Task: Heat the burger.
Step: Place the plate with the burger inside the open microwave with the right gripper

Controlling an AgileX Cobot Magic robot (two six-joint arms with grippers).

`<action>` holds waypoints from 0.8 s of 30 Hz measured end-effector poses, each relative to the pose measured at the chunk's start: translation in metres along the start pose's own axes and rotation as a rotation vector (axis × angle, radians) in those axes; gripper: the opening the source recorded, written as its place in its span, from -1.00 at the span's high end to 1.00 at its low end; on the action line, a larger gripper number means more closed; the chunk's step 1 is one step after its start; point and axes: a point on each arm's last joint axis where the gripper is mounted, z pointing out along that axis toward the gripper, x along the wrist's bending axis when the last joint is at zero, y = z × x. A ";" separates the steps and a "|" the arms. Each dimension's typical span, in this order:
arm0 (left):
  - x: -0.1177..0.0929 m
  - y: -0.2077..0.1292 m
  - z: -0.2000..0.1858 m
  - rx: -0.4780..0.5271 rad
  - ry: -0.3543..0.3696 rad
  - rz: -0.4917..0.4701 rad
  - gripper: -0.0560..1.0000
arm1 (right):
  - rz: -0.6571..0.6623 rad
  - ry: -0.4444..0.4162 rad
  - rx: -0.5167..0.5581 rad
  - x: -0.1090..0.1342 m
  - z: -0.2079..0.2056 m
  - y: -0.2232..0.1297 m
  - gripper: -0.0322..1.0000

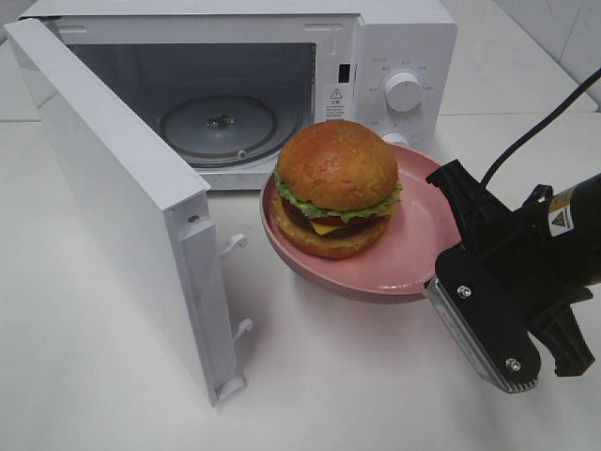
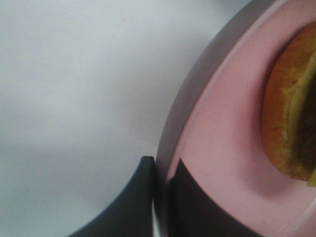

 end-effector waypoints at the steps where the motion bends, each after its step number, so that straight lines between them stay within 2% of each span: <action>1: 0.000 0.000 0.000 0.000 0.000 0.000 -0.95 | 0.000 0.000 0.000 0.000 0.000 0.000 0.86; 8: 0.000 0.000 0.000 0.000 0.000 0.000 -0.95 | -0.068 0.001 0.013 0.000 0.000 -0.001 0.86; 16: 0.000 0.000 0.000 0.000 0.000 0.000 -0.95 | -0.089 0.007 0.017 0.000 0.001 0.000 0.86; 24: 0.000 0.000 0.000 0.000 0.000 0.000 -0.95 | -0.090 0.011 0.003 -0.017 0.009 0.007 0.86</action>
